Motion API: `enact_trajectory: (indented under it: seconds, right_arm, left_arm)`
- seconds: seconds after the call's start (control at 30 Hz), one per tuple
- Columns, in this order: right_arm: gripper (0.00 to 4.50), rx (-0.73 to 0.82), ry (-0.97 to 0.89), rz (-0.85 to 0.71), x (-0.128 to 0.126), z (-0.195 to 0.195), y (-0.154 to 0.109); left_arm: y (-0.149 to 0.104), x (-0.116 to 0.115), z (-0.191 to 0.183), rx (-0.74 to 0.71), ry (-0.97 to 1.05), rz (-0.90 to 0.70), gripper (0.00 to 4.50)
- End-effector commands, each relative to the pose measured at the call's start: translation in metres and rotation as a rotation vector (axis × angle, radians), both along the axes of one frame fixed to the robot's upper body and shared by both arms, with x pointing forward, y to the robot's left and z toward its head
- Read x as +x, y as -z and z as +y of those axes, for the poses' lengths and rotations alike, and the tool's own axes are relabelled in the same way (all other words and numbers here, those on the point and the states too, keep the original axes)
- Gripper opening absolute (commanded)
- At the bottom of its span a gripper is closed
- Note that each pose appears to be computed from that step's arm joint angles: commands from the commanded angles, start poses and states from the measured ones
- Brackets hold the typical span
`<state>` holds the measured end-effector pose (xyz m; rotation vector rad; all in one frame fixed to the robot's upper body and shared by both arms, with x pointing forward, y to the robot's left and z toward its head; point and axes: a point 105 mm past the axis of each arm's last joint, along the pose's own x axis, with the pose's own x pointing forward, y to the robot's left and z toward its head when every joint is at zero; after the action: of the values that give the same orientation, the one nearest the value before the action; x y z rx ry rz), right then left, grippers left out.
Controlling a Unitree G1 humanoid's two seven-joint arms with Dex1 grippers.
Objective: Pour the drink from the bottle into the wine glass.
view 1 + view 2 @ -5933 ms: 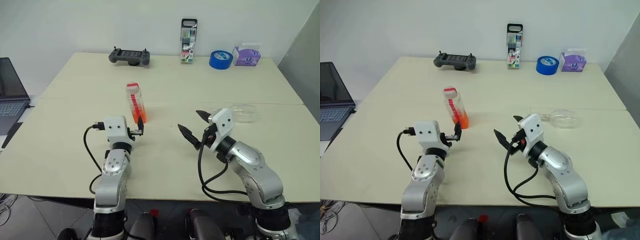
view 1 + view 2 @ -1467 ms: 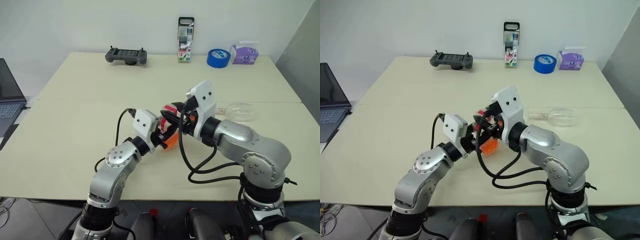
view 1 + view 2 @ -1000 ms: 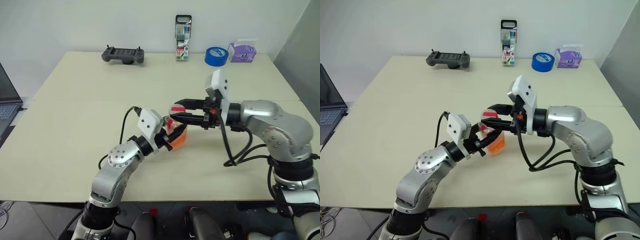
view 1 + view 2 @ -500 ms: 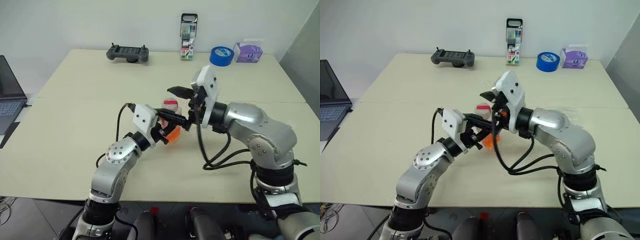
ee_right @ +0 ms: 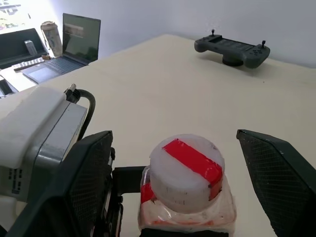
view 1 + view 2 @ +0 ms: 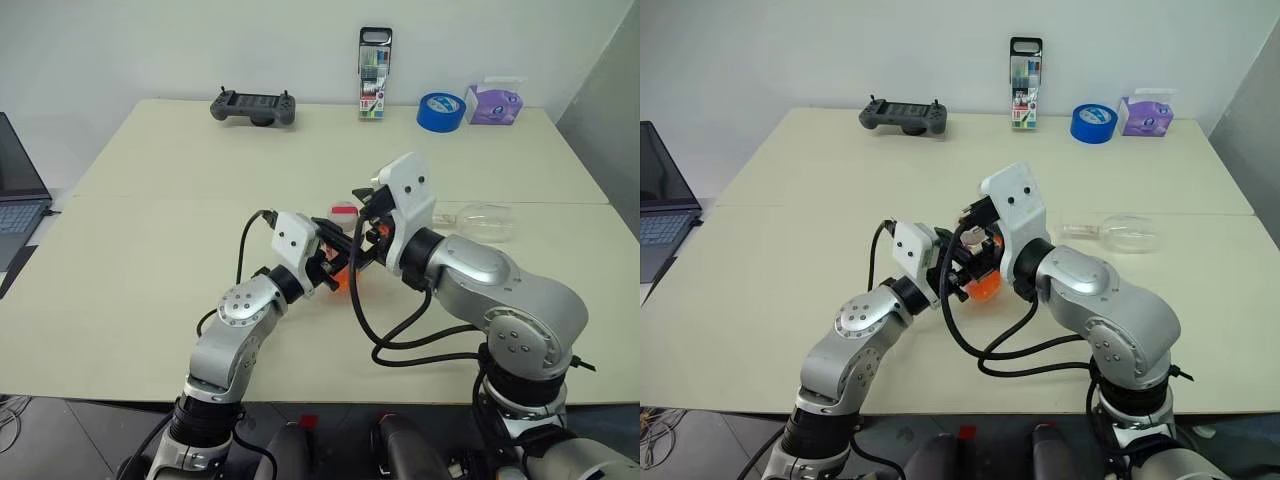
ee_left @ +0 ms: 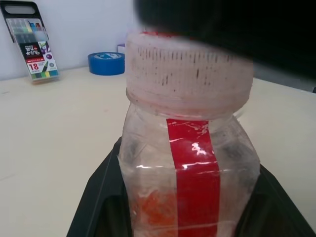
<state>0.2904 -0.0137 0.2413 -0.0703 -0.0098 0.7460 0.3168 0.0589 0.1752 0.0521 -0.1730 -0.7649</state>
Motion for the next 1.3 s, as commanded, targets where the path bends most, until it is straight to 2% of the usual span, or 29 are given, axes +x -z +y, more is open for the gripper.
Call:
enact_trajectory:
  seconds: [0.03, 0.27, 0.37, 0.53, 0.57, 0.7, 0.77, 0.83, 0.9, 1.1, 1.3]
  right_arm:
    - [4.28, 0.027, 0.035, -0.021, -0.001, -0.001, -0.006]
    - [4.28, 0.051, 0.059, -0.023, 0.001, -0.002, -0.01]
    - [3.71, 0.045, 0.06, -0.019, 0.001, -0.001, -0.01]
    - [1.95, 0.014, 0.05, 0.004, 0.0, 0.0, -0.005]
    - [1.85, 0.006, 0.044, 0.008, -0.001, 0.001, -0.003]
    - [1.85, -0.025, -0.005, -0.024, -0.002, 0.001, -0.005]
    - [1.85, -0.054, -0.149, -0.095, -0.009, 0.004, -0.012]
    - [1.85, -0.049, -0.505, -0.037, -0.033, 0.002, -0.007]
    - [1.85, -0.026, -0.674, -0.003, -0.04, -0.008, -0.01]
    - [1.85, -0.128, -0.848, -0.061, -0.017, -0.022, -0.018]
    - [1.85, -0.199, -0.881, -0.07, -0.002, -0.027, -0.007]
  left_arm:
    - [-0.017, -0.004, -0.004, -0.017, 0.022, -0.078, 1.8]
    - [-0.016, -0.004, -0.004, -0.008, 0.022, -0.077, 1.8]
    - [-0.015, -0.005, -0.004, -0.007, 0.021, -0.073, 1.8]
    - [-0.015, -0.005, -0.004, -0.007, 0.019, -0.07, 1.8]
    - [-0.015, -0.005, -0.004, -0.007, 0.019, -0.07, 1.8]
    - [-0.015, -0.005, -0.005, -0.007, 0.017, -0.069, 1.8]
    - [-0.015, -0.004, -0.006, -0.009, 0.017, -0.068, 1.8]
    - [-0.014, -0.004, -0.01, -0.014, 0.03, -0.058, 1.8]
    - [-0.013, -0.004, -0.016, -0.014, 0.046, -0.054, 1.8]
    - [-0.014, -0.004, -0.024, -0.021, 0.081, -0.05, 1.79]
    - [-0.016, -0.003, -0.028, -0.024, 0.096, -0.058, 1.79]
